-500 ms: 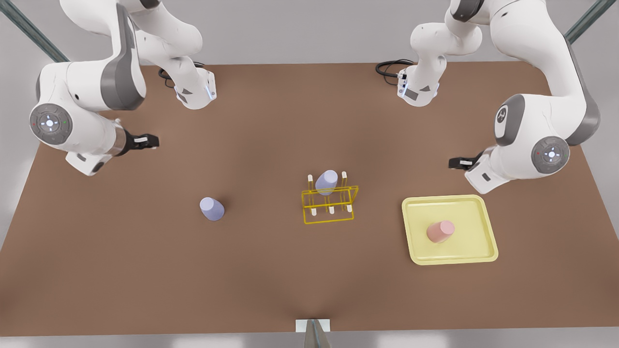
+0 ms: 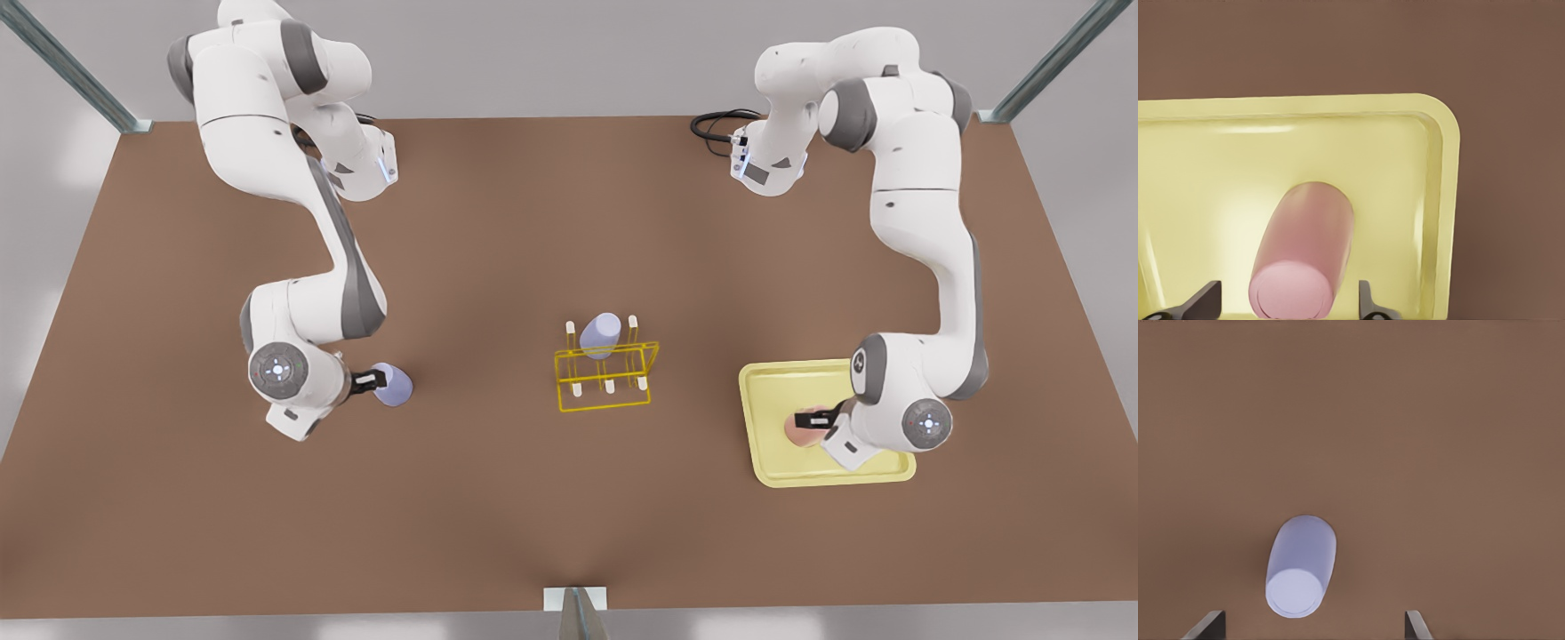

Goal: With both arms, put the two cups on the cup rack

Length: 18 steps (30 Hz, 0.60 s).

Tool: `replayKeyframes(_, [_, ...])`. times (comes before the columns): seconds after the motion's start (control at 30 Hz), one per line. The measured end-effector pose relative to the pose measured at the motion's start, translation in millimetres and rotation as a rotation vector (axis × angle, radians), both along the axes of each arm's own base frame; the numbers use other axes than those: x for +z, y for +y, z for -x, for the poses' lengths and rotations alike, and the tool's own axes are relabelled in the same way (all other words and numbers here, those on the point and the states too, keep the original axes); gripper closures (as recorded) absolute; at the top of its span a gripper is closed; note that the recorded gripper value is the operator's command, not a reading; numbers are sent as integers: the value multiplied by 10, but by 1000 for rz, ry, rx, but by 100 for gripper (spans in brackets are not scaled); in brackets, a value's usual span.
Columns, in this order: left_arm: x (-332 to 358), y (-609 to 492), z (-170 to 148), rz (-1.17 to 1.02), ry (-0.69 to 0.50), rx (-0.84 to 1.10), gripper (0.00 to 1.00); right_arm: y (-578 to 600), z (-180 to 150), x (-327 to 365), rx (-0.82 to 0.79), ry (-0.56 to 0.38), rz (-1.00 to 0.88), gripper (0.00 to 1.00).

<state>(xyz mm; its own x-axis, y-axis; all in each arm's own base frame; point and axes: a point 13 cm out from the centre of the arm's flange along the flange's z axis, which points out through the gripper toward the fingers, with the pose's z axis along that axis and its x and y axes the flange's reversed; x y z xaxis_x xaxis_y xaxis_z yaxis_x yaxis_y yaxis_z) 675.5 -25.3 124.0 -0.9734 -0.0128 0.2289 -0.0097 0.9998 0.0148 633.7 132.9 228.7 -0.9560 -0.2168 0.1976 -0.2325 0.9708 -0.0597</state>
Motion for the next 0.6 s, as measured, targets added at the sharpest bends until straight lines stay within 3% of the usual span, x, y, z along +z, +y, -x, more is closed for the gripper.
replayKeyframes(0.3, [-334, 5, 246, -2, -28, 17, 0, 99, 113, -714, -61, -69, -67, 0])
replayKeyframes(0.43, [-432, -1, 198, -1, -57, 22, 0, 89, 247, -965, -80, -65, -73, 0])
replayKeyframes(0.5, [-501, 6, 168, -2, -69, 24, 23, 84, 270, -1025, -87, -71, -76, 0])
replayKeyframes(0.6, [-507, 12, 109, -5, -93, 27, 23, 57, 376, -1158, -96, -65, -74, 0])
